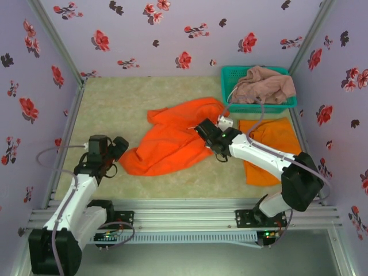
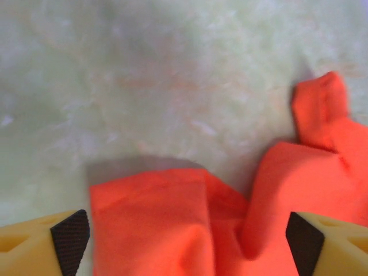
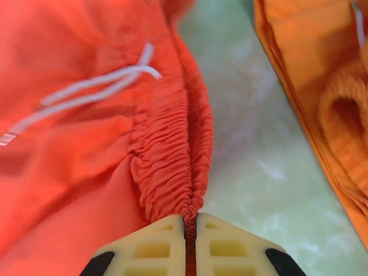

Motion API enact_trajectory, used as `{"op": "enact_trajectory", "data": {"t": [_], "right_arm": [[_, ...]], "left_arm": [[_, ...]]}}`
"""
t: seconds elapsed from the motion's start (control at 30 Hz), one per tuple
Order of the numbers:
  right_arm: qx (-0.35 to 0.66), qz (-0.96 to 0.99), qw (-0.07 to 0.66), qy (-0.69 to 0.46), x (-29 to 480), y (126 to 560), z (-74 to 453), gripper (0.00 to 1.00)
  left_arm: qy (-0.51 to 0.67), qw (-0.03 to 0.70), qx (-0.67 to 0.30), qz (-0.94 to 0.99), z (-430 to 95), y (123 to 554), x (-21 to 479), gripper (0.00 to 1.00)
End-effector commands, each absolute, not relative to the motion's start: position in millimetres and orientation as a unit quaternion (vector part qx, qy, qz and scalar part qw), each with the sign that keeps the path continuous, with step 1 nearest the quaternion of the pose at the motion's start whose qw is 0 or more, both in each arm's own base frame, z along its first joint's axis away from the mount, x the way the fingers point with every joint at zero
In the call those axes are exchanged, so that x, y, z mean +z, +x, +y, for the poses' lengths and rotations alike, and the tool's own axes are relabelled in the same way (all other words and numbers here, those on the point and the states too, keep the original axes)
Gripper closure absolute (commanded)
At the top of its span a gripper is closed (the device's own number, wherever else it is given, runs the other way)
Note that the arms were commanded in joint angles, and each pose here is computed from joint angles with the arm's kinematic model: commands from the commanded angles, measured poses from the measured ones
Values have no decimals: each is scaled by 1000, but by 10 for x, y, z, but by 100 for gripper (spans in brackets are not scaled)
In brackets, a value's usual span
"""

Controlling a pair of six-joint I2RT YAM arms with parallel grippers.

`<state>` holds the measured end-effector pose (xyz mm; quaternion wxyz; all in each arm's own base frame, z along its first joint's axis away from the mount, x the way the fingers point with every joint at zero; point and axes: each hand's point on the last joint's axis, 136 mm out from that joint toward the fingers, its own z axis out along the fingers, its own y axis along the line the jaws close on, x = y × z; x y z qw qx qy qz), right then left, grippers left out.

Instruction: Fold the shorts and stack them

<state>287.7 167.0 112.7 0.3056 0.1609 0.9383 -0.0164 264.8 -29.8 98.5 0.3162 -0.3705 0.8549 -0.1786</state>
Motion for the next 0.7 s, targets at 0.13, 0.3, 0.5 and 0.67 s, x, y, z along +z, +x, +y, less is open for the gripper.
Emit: {"op": "enact_trajectory", "data": {"t": [0.13,0.3,0.5,0.67], "right_arm": [[-1,928,316,196,1055,2868,1615,100],[0,929,312,197,1023,2879,1641,100],[3,929,311,201,1017,2874,1643,100],[4,928,313,203,1028,2872,1635,100]], "left_arm": [[-417,254,-136,862,-201,2413,647,17],[-423,244,-155,859,-275,2430,561,32],[-427,229,-150,862,-293,2431,421,42],[-427,222,-146,864,-310,2464,332,49]]}}
